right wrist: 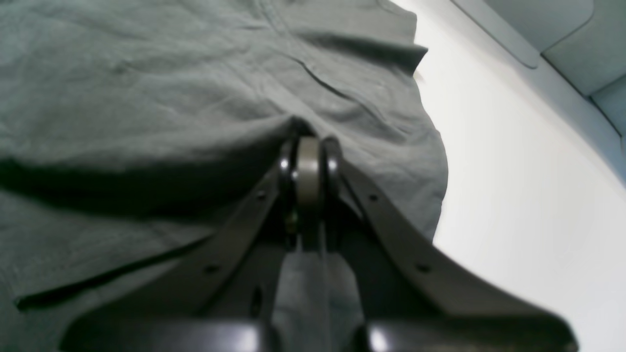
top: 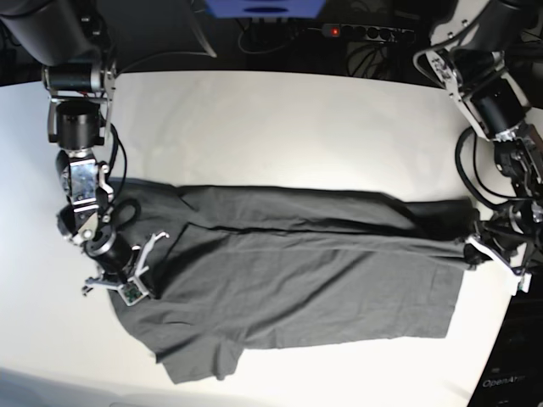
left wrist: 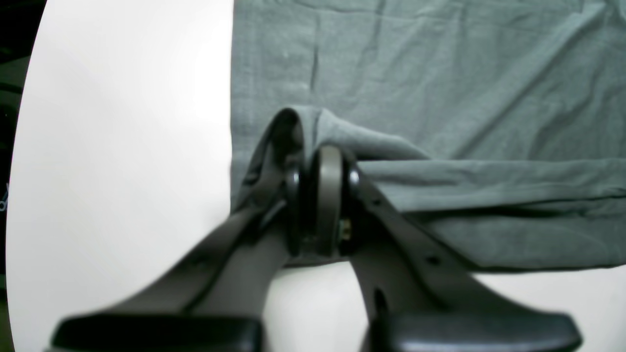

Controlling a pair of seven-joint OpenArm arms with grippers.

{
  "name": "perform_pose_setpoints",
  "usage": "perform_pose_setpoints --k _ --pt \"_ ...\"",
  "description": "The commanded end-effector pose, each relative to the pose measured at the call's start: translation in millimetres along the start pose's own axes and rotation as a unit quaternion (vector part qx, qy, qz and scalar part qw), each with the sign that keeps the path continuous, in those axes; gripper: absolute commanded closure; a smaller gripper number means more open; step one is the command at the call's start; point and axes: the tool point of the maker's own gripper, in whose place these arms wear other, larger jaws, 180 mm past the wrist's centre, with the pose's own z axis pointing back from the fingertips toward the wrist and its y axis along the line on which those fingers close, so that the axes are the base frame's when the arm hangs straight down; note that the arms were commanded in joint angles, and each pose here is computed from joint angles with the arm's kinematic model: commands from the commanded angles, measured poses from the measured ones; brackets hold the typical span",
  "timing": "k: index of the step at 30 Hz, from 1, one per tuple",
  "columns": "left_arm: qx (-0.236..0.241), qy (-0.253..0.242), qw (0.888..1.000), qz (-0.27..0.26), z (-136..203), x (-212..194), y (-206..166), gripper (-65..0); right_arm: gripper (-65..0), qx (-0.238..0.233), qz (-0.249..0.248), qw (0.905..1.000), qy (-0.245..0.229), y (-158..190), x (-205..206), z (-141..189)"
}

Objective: Fold the T-shirt properly
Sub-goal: 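Lower the folded edge onto the shirt and hold with both grippers, then regrip the folded edge with both grippers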

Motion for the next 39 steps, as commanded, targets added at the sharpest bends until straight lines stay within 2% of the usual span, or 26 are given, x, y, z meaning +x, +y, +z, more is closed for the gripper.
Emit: perform_pose_setpoints --k 1,9,11,13,19,20,25,39 --pt "-0.002 -0.036 0.999 -0.004 4.6 24.4 -0.4 -2.6 -0.7 -0.018 0.005 0.9993 -0.032 -17.4 21.3 -0.1" --pt "0.001 -0.045 0.999 -0.006 5.6 28.3 1.7 -3.1 -0.7 -0.018 0.006 0.9993 -0.031 -18.7 20.6 0.4" --pt "0.002 -0.048 0.999 -0.006 6.1 29.9 2.3 -8.1 -0.7 -0.018 0.005 0.9994 -0.031 -18.2 19.9 0.6" --pt "0.002 -0.048 0.999 -0.006 6.0 29.6 2.3 -17.9 -0.7 -0.018 0.005 0.9994 -0.031 -18.2 19.9 0.6" --pt "0.003 -0.050 0.999 -0.003 7.2 28.5 4.2 -61.8 -0.7 -0.015 0.004 0.9996 -0.026 -14.0 14.3 2.0" --pt "0.000 -0.051 0.999 -0.005 7.4 28.8 2.9 -65.0 -0.7 -0.014 0.003 0.9996 -0.025 -13.5 13.6 2.1" --pt "-0.001 -0.051 0.999 -0.007 8.4 29.2 0.7 -65.0 -0.9 -0.012 0.002 0.9997 -0.021 -9.8 8.7 3.4" --pt "-0.015 -0.017 1.000 0.003 -1.3 -8.6 -9.7 -65.0 -1.7 -0.002 -0.002 1.0000 0.009 4.2 -24.6 17.5"
